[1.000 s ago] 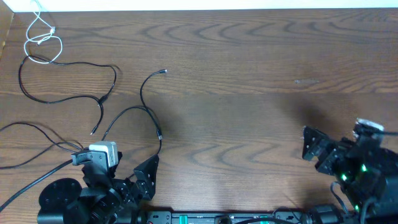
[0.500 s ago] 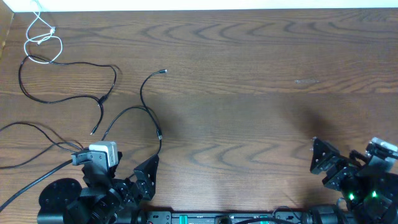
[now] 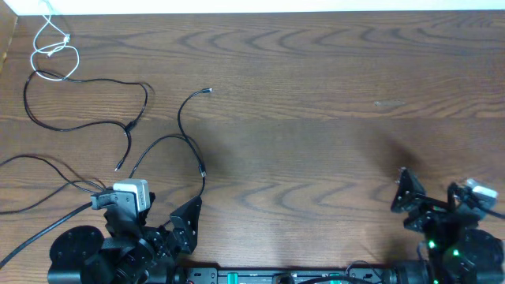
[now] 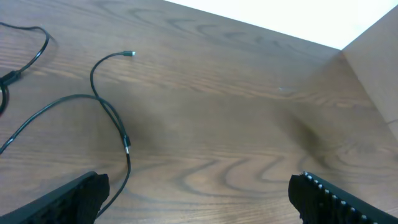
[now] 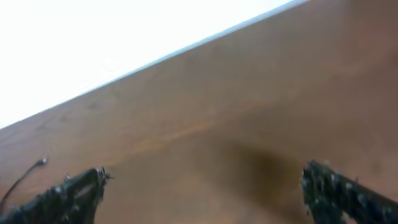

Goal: Untangle cables

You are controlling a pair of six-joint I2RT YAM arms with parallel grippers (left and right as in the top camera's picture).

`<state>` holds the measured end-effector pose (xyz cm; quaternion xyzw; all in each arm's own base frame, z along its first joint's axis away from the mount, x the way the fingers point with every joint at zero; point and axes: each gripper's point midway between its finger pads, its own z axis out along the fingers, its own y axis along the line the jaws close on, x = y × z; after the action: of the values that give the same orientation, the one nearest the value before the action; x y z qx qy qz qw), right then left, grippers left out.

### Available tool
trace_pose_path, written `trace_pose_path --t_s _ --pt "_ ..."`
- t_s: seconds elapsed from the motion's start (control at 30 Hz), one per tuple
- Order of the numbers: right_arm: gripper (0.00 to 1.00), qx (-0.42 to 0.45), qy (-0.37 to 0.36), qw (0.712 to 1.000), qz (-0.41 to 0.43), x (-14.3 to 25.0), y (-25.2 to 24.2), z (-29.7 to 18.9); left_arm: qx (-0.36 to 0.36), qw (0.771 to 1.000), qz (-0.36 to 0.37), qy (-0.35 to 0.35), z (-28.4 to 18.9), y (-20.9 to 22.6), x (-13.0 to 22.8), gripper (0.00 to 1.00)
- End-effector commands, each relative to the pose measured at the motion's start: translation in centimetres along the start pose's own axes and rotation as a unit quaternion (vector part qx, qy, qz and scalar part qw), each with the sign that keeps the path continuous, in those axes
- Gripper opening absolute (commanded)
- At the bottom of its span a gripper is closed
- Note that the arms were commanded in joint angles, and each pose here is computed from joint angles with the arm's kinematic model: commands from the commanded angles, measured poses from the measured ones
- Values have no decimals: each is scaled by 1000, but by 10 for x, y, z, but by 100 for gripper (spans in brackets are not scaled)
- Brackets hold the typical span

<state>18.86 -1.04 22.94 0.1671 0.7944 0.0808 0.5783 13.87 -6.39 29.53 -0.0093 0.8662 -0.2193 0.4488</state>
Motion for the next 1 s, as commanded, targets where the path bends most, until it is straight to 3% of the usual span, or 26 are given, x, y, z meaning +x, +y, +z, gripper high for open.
trace_pose_path --t_s 0.0,0.23,0.63,0.97 --pt "99 -40 -19 996 -77 12 8 13 6 1000 9 3 1 -2 1 98" --pt "99 -65 -44 992 -98 30 10 36 6 1000 9 3 1 -2 1 98" --pt "99 -94 -148 977 -123 26 15 62 6 1000 9 3 1 -2 1 98" --pt "99 -92 -126 974 -165 50 10 74 6 1000 9 3 1 -2 1 98"
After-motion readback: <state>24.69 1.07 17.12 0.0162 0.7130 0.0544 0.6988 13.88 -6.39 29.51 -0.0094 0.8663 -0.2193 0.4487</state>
